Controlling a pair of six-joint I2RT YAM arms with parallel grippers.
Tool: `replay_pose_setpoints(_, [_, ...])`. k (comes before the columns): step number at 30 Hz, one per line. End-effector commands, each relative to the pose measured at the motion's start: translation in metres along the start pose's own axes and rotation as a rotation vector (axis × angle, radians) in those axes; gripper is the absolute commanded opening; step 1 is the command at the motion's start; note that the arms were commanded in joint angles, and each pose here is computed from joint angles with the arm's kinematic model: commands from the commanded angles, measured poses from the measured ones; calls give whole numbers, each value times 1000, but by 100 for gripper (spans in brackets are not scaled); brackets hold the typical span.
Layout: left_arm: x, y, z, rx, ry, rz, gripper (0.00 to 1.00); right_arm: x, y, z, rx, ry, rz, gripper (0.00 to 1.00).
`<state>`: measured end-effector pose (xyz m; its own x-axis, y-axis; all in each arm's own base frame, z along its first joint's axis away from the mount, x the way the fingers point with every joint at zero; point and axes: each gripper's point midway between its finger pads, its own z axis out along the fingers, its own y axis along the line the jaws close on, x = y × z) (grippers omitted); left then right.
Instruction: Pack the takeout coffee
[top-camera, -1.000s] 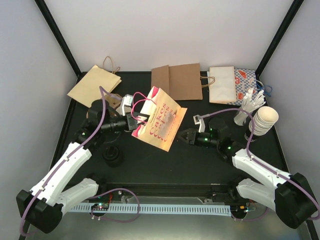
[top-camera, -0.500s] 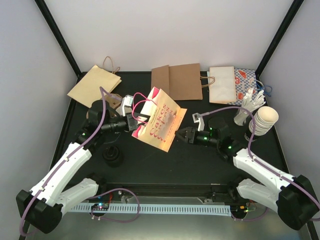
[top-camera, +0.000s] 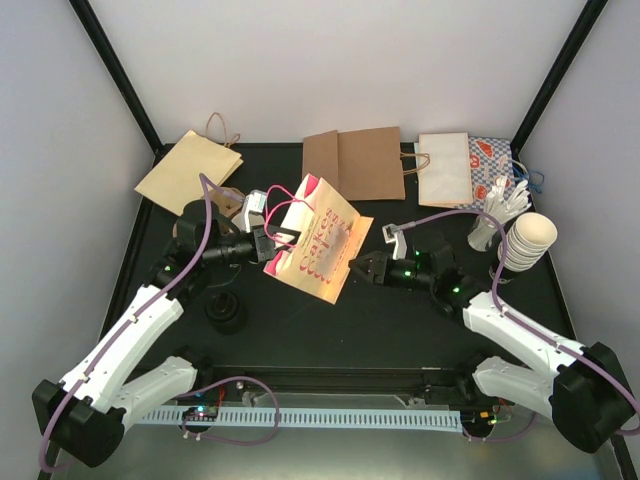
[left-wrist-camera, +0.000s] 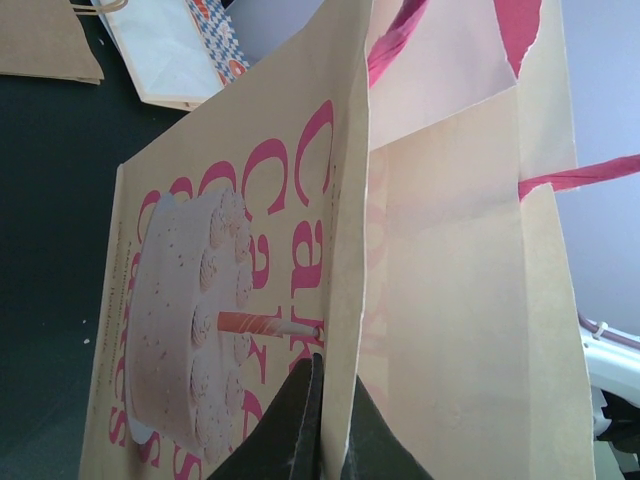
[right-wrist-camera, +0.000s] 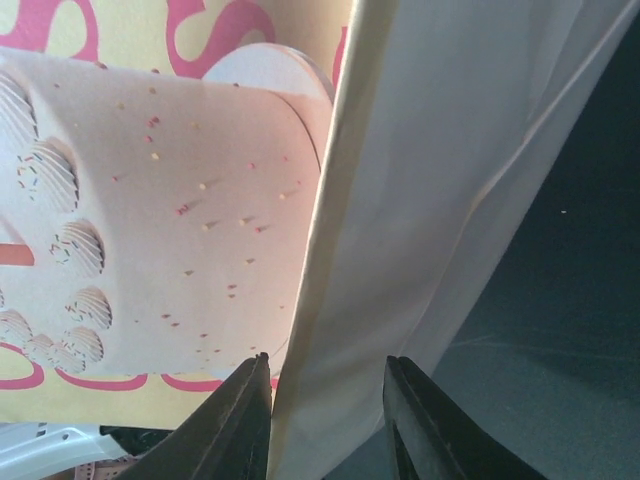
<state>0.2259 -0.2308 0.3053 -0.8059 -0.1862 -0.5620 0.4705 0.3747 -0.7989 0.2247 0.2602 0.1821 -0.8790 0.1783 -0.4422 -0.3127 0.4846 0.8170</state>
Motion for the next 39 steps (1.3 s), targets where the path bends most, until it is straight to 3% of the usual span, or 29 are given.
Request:
replay_pose_setpoints(1, [-4,-14,-3,43,-18,35,1,-10,11,0,-10,-25,-30,34])
replay_pose_setpoints(22, [-5,-14,-2,42,-19,36,2,-2,0,3,31,18,1,28])
replay_pose_setpoints(26, [-5,-15,-2,43,-19,38,2,1,-6,3,58,29,5,22])
replay_pose_setpoints(31, [-5,-15,-2,44,-19,40,2,6,-14,1,92,37,8,2])
replay_pose_setpoints(39, [-8,-12,-6,6,-35,56,2,9,-13,-10,92,17,-1,1])
